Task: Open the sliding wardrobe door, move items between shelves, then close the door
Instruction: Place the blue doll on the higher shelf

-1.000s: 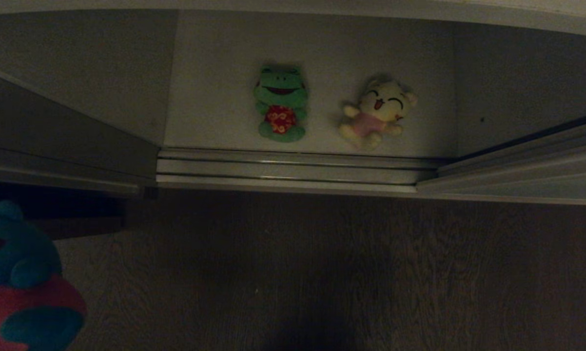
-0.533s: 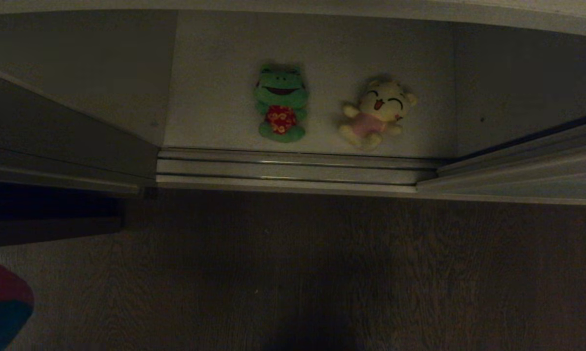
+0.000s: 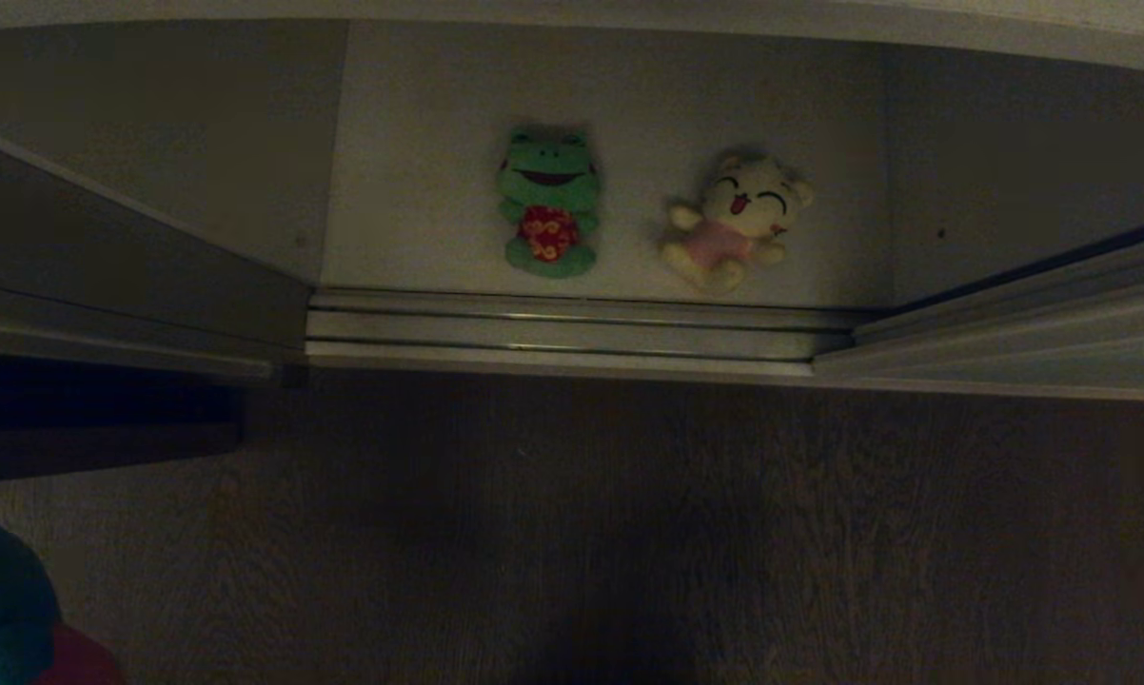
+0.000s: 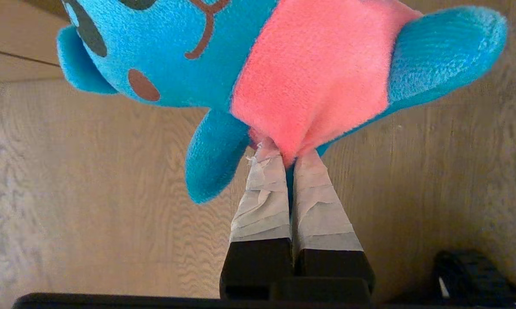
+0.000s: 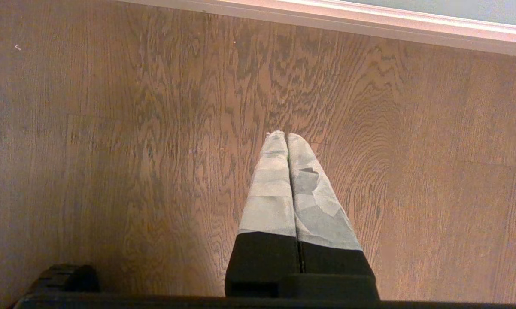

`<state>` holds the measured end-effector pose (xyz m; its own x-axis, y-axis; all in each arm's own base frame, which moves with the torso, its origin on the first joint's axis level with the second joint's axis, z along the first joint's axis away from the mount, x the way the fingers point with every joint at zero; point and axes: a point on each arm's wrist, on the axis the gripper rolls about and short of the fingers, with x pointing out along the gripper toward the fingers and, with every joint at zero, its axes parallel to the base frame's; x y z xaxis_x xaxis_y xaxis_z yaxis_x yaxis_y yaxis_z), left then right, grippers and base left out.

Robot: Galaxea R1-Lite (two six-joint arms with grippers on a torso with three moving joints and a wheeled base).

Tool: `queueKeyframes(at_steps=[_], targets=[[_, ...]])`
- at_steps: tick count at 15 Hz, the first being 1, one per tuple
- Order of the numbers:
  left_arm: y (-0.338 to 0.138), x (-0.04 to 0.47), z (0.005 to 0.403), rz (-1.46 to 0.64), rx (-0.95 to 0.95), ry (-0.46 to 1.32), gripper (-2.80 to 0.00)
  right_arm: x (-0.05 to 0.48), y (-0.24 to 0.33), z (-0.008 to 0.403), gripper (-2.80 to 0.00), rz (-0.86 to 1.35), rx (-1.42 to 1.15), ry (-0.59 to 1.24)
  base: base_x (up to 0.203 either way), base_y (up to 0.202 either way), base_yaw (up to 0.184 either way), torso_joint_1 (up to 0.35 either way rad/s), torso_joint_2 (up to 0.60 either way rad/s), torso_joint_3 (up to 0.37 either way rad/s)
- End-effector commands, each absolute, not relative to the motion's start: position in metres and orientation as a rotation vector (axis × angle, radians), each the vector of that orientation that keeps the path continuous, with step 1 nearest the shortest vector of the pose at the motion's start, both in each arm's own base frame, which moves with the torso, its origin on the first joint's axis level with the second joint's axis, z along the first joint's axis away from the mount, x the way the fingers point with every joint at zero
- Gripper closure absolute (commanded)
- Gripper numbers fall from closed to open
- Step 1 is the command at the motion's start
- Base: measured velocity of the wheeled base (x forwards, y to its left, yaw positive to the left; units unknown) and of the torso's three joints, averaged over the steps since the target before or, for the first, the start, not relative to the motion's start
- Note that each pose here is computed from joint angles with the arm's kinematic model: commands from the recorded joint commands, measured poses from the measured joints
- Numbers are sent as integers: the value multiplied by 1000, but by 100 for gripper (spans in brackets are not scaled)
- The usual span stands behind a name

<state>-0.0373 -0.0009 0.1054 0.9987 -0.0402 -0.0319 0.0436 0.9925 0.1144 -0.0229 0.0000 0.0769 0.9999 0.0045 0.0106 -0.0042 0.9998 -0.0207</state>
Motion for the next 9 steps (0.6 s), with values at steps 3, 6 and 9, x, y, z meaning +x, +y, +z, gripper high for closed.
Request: queueKeyframes(at_steps=[3, 6, 9], targets=[[-1, -23, 75, -45, 115, 11, 0, -23, 0, 77, 0, 6, -20, -12, 0, 0, 0, 0, 0, 0], [-1, -23, 76, -48, 106, -2, 0, -23, 0, 77, 0, 5, -20, -12, 0, 0, 0, 0, 0, 0], [-1, -23, 76, -47, 104, -3, 0, -23, 0, 77, 0, 6, -21, -12, 0, 0, 0, 0, 0, 0]])
